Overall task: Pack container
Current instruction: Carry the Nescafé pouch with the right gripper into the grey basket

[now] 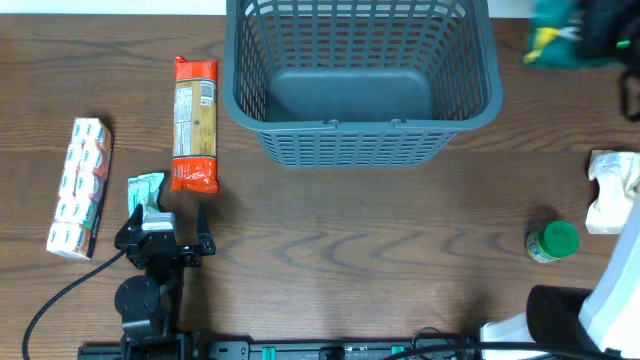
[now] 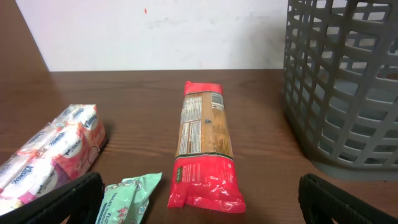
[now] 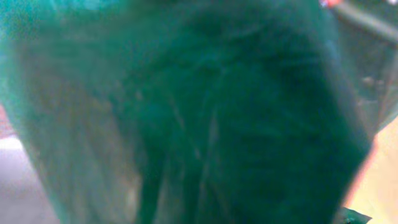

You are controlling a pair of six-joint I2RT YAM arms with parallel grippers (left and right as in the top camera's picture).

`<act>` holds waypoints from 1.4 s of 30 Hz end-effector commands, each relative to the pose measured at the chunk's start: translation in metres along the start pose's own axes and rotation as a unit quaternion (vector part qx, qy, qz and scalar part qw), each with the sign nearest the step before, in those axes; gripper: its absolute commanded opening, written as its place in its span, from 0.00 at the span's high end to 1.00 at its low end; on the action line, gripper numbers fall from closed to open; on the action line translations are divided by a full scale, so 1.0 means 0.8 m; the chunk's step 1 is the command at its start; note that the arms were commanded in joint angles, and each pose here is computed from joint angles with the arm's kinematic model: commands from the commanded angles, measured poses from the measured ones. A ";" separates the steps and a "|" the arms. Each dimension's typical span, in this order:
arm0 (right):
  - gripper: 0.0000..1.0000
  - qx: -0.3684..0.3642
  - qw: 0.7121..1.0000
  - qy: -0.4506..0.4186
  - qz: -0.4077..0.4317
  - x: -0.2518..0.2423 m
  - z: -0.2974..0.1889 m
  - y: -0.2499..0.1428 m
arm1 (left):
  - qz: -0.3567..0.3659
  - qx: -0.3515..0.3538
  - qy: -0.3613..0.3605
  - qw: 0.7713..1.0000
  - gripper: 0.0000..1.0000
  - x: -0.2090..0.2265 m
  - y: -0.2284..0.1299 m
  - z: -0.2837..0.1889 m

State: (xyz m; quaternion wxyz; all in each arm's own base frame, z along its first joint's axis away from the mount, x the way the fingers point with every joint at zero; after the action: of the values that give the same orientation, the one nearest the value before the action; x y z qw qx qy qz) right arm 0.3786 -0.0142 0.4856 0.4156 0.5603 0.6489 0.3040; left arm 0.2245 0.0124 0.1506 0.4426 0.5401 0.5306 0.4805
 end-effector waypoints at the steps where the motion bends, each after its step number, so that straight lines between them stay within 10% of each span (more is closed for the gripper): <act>1: 0.99 -0.018 0.996 0.055 -0.061 0.060 0.002 0.014 | 0.005 0.018 -0.001 1.000 0.02 0.000 -0.018 0.002; 14: 0.99 0.111 0.993 0.033 -0.021 0.181 0.124 -0.043 | 0.005 0.018 -0.001 1.000 0.01 0.000 -0.018 0.002; 37: 0.99 0.305 0.952 -0.013 0.032 0.220 0.239 -0.179 | 0.005 0.018 -0.001 1.000 0.02 0.000 -0.018 0.002; 38: 0.92 0.306 0.951 -0.013 0.032 0.220 0.239 -0.179 | 0.005 0.018 -0.001 1.000 0.02 0.000 -0.018 0.002; 41: 0.06 0.306 0.951 -0.012 0.030 0.220 0.239 -0.179 | 0.005 0.018 -0.001 1.000 0.01 0.000 -0.018 0.002; 42: 0.01 0.306 0.951 -0.012 0.030 0.220 0.239 -0.179 | 0.005 0.018 -0.001 1.000 0.01 0.000 -0.018 0.002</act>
State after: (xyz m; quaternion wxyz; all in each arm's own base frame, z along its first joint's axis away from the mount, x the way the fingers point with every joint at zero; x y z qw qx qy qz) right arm 0.4724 0.1249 0.2192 0.2005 0.6771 0.7032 0.0827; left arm 0.2245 0.0124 0.1506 0.4426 0.5401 0.5306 0.4805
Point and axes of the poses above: each gripper's point midway between its finger pads, its own z axis out along the fingers, its own x axis along the line the jaws close on, y = z × x, the point moved 2 cm from there along -z, back along the fingers, and after that the axes turned 1 degree about z, right-handed, at the moved point
